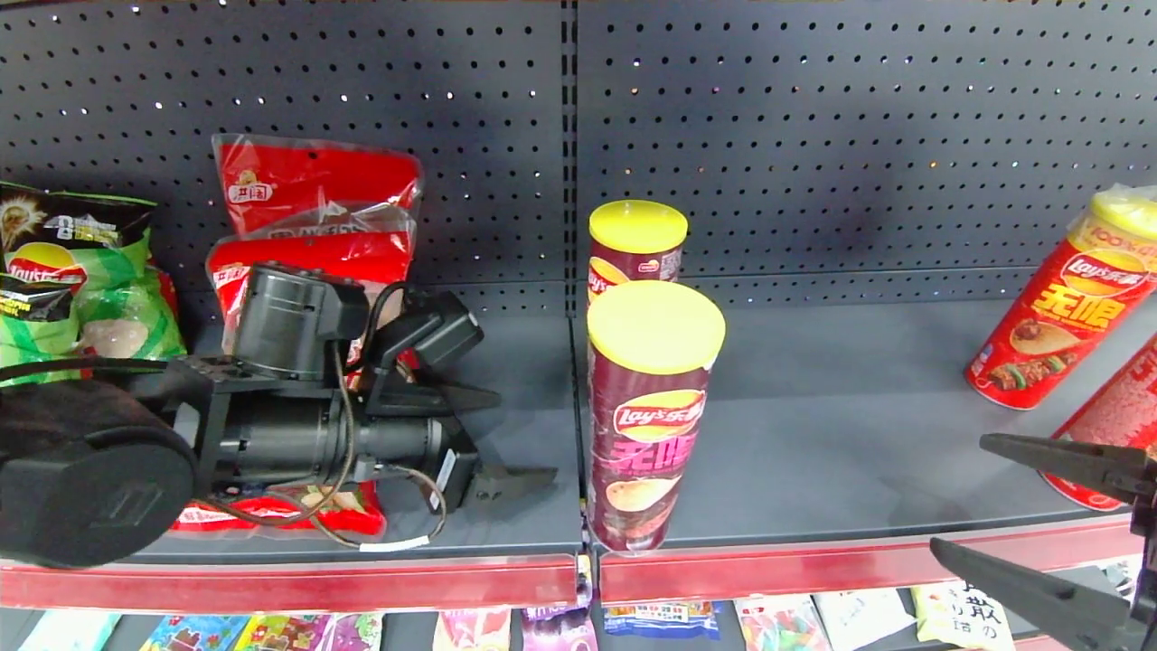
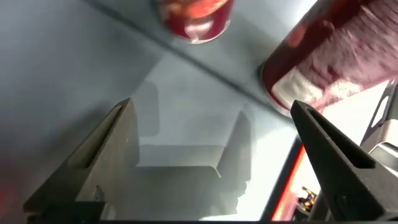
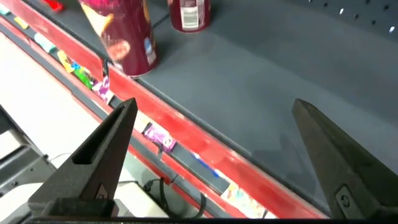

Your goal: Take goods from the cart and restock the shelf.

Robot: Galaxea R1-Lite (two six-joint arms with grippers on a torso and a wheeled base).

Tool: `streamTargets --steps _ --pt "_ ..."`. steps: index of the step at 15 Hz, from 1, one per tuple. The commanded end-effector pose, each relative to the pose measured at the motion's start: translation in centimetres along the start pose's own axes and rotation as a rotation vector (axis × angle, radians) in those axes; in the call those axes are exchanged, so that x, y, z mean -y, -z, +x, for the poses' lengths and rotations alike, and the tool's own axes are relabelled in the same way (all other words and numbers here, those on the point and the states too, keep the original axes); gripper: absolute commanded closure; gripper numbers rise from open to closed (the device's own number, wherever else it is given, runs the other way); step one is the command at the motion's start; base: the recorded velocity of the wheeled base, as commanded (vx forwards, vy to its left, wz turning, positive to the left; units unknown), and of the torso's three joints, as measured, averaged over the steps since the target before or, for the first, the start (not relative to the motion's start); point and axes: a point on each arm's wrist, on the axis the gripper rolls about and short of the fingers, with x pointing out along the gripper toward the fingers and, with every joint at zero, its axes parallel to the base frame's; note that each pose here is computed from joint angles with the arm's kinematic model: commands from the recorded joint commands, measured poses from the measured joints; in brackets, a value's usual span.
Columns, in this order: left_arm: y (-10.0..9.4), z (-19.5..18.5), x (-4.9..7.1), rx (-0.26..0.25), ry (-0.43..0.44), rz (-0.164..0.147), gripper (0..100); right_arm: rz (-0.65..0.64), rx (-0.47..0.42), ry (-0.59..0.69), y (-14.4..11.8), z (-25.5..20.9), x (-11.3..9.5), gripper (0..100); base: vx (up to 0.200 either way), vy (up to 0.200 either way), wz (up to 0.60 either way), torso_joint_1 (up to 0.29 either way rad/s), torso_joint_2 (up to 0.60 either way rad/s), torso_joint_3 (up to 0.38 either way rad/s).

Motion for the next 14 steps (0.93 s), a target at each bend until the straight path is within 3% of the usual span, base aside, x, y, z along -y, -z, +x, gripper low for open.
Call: streamTargets --steps 1,3,4,6,8,10,11,14 --pt "0.7 -6.1 1.3 0.073 -0.129 -0.008 0 -0.003 0.002 0.001 1.6 -1.2 -0.5 0 0.0 0.0 0.0 0.0 0.0 0.0" --pt "2.2 -9.5 2.9 0.109 -0.237 -0.057 0 -0.008 0.028 0.009 2.9 -2.6 -1.0 0 0.0 0.0 0.0 0.0 0.0 0.0" --pt "3.6 -12.1 4.6 0.153 -0.316 -0.122 0 -0.008 0.048 0.049 3.5 -3.9 -1.2 0 0.0 0.0 0.0 0.0 0.0 0.0" --pt "5.8 -14.9 6.5 0.171 -0.454 -0.164 0 0.007 0.036 0.103 5.0 -6.2 -1.8 0 0.0 0.0 0.0 0.0 0.0 0.0" --pt "7.8 -17.3 8.1 0.14 -0.586 -0.21 0 0.036 0.003 0.163 6.8 -8.6 -2.7 0 0.0 0.0 0.0 0.0 0.0 0.0" --pt "9.8 -19.7 9.7 0.142 -0.685 -0.33 0 0.085 -0.012 0.271 7.5 -9.7 -3.4 0 0.0 0.0 0.0 0.0 0.0 0.0" --pt "11.0 -20.5 10.4 0.116 -0.744 -0.371 0 0.112 -0.01 0.322 7.8 -9.8 -3.5 0 0.0 0.0 0.0 0.0 0.0 0.0" --pt "14.2 -21.7 12.0 0.043 -0.89 -0.447 0 0.164 -0.031 0.473 9.0 -9.6 -3.9 0 0.0 0.0 0.0 0.0 0.0 0.0"
